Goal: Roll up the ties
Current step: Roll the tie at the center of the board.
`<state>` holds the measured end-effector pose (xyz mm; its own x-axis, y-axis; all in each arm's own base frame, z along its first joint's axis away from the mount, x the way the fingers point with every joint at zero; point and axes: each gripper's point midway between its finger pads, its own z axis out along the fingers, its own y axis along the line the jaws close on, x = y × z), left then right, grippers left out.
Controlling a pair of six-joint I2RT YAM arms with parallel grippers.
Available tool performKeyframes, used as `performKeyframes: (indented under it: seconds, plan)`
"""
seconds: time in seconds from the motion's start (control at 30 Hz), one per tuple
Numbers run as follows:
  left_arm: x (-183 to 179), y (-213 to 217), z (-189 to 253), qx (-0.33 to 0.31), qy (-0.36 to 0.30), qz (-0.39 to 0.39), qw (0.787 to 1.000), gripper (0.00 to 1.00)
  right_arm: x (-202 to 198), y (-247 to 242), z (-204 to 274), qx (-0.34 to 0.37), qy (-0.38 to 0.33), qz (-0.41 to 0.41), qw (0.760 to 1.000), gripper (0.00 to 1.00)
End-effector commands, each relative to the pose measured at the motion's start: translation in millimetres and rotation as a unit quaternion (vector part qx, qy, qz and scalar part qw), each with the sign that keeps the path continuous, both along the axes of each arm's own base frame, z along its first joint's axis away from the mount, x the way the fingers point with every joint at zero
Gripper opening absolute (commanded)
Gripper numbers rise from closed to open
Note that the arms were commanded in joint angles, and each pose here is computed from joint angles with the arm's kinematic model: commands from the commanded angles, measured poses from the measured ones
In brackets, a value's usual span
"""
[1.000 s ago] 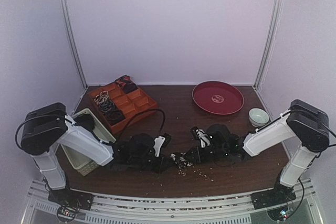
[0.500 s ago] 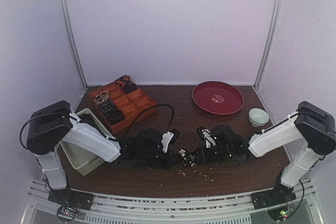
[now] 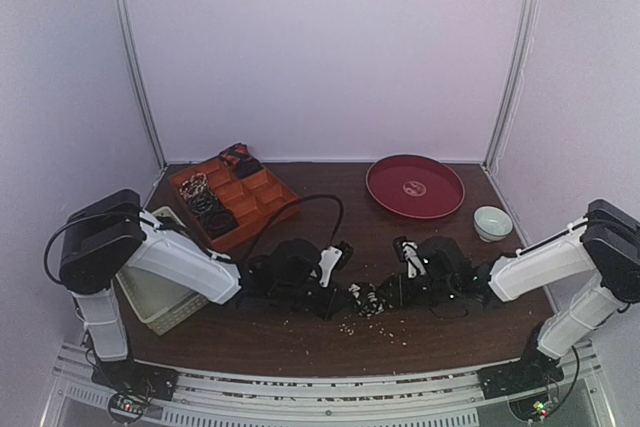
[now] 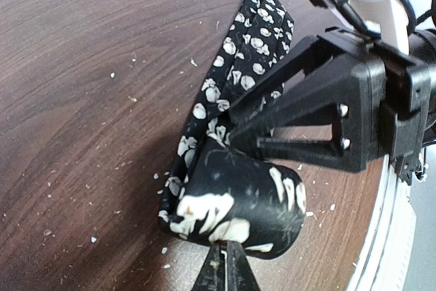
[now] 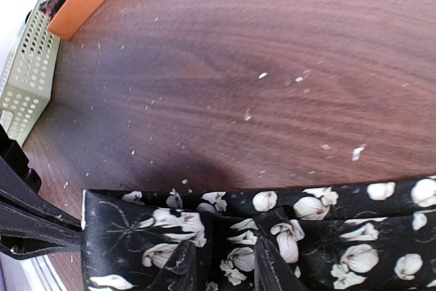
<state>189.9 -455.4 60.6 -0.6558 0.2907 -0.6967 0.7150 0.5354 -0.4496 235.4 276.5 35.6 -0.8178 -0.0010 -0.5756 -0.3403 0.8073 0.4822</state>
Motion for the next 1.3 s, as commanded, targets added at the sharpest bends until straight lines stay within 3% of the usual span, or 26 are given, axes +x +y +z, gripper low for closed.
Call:
performKeyframes:
  seconds: [0.0, 0.27, 0.73, 0.93, 1.1, 1.27]
  plan:
    - [3, -9, 6, -0.005, -0.014, -0.014, 1.0, 0.04, 4, -15, 1, -0.007, -0.003, -0.027, 1.0, 0.32]
    - [5, -17, 4, -0.008, -0.013, -0.022, 1.0, 0.04, -5, -5, -3, 0.015, 0.014, 0.007, 1.0, 0.26]
    - [4, -5, 9, -0.01, -0.007, -0.004, 1.0, 0.03, -21, 17, -14, 0.038, 0.043, 0.04, 0.998, 0.24]
    - [4, 30, 1, 0.019, 0.017, 0.056, 0.998, 0.03, -20, 18, -15, 0.024, 0.036, 0.036, 0.998, 0.23]
    - [2, 56, 3, 0.031, 0.025, 0.094, 0.995, 0.11, -22, 27, -13, 0.031, 0.037, 0.05, 0.998, 0.23]
    - [1, 33, 35, -0.015, 0.013, 0.059, 0.998, 0.17, -23, 40, -9, 0.035, 0.033, 0.06, 0.997, 0.23]
